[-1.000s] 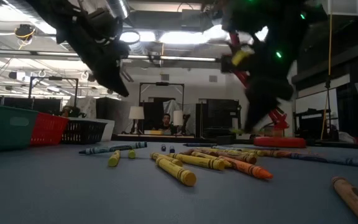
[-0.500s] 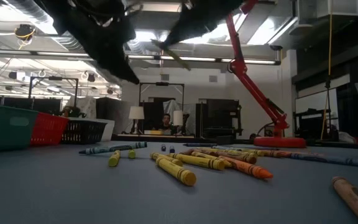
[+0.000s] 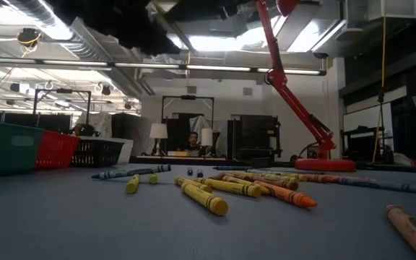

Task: Sort crayons
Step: Put the green crayon into the black bin

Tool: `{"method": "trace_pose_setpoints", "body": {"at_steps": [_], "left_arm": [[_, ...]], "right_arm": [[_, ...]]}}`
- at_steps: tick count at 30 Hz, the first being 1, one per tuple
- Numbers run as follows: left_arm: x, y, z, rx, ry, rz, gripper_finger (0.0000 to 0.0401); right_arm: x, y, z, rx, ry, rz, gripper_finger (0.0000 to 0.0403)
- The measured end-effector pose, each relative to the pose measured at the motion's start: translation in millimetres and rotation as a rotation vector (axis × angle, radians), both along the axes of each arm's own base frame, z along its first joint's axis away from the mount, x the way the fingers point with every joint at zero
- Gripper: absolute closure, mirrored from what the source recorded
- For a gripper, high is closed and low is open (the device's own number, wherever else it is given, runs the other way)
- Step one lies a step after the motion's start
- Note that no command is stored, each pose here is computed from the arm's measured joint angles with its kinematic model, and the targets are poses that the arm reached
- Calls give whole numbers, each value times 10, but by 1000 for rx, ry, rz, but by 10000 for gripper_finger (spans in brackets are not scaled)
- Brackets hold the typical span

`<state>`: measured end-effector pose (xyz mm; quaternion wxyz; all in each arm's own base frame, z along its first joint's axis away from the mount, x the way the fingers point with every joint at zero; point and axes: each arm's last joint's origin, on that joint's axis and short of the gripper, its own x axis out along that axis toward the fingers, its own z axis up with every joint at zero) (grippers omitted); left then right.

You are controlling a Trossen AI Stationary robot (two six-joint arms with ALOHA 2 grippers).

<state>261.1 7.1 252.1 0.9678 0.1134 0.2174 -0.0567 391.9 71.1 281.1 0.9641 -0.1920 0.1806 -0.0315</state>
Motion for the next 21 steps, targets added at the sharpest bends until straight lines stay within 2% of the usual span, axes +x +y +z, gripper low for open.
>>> {"method": "trace_pose_setpoints", "body": {"at_steps": [8, 17, 21], "left_arm": [[36, -98, 83, 11, -94, -38, 316], [51, -125, 128, 12, -143, -46, 318], [51, -117, 125, 22, -141, -23, 337]], "right_arm": [[31, 6, 101, -5, -106, 8, 387], [33, 7, 107, -4, -111, 8, 387], [32, 6, 106, -5, -110, 7, 387]]}}
